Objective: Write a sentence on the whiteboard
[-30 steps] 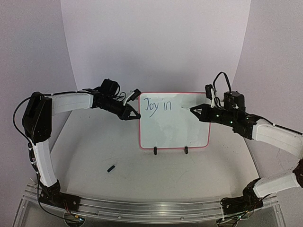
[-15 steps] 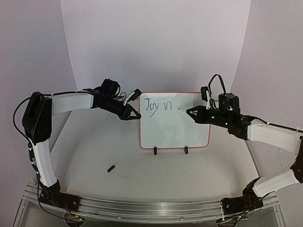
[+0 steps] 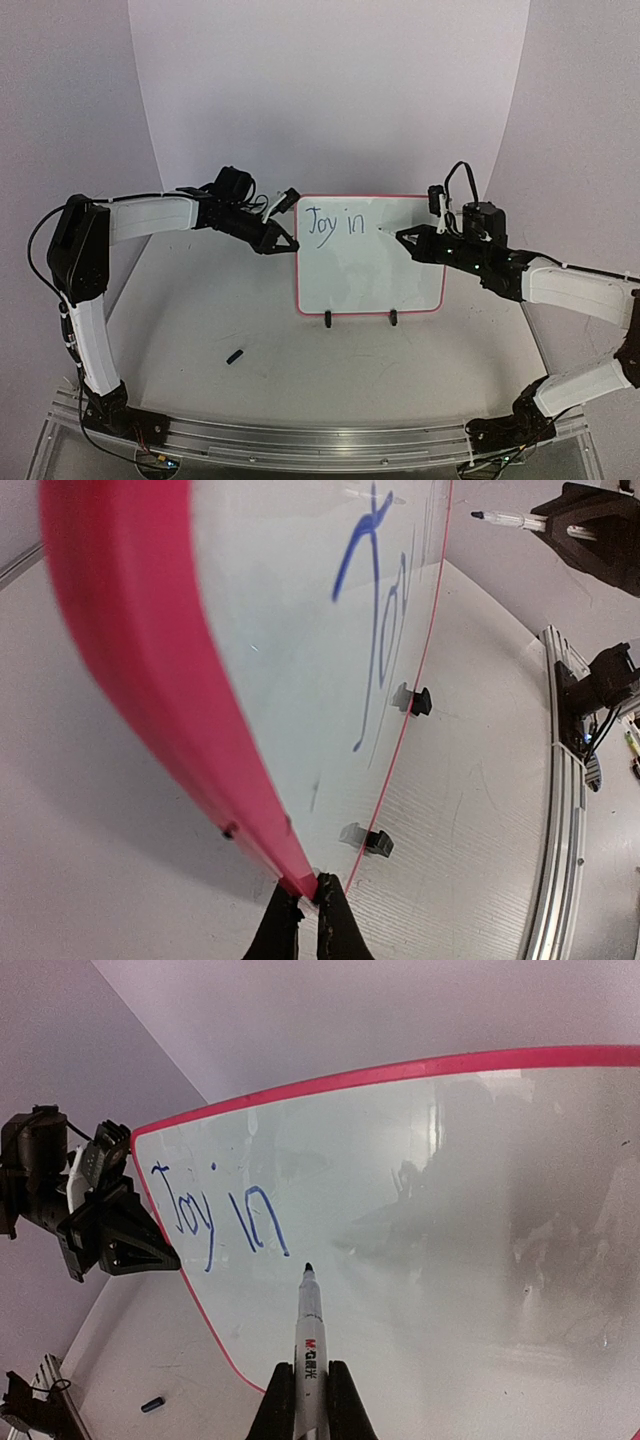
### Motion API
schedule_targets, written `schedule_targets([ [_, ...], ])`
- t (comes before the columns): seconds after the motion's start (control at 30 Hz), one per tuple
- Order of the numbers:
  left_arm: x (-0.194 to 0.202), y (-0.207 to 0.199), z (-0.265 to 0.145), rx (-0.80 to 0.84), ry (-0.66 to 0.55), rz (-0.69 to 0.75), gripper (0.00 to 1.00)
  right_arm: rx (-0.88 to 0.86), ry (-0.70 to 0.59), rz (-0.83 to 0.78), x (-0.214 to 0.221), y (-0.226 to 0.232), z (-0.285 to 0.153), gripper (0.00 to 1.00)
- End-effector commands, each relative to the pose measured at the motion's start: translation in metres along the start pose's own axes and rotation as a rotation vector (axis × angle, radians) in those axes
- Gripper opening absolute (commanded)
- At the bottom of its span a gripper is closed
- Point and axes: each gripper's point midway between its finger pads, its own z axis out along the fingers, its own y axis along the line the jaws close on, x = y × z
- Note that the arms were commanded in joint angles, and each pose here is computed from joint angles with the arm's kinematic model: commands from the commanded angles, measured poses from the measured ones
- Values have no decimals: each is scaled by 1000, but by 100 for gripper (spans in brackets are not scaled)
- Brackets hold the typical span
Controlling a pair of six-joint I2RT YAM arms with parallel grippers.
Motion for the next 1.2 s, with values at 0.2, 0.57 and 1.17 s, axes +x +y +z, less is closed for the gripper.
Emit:
schedule_targets([
  [0.2, 23, -3, 2, -47, 101, 42, 0, -41, -55, -7, -20, 1, -8, 0],
  [0.57, 23, -4, 3, -46, 105, 43, 0, -30, -58, -26, -23, -1, -4, 0],
  [1.17, 26, -5, 6, -48, 117, 48, 0, 8, -98, -46, -38, -5, 2, 0],
])
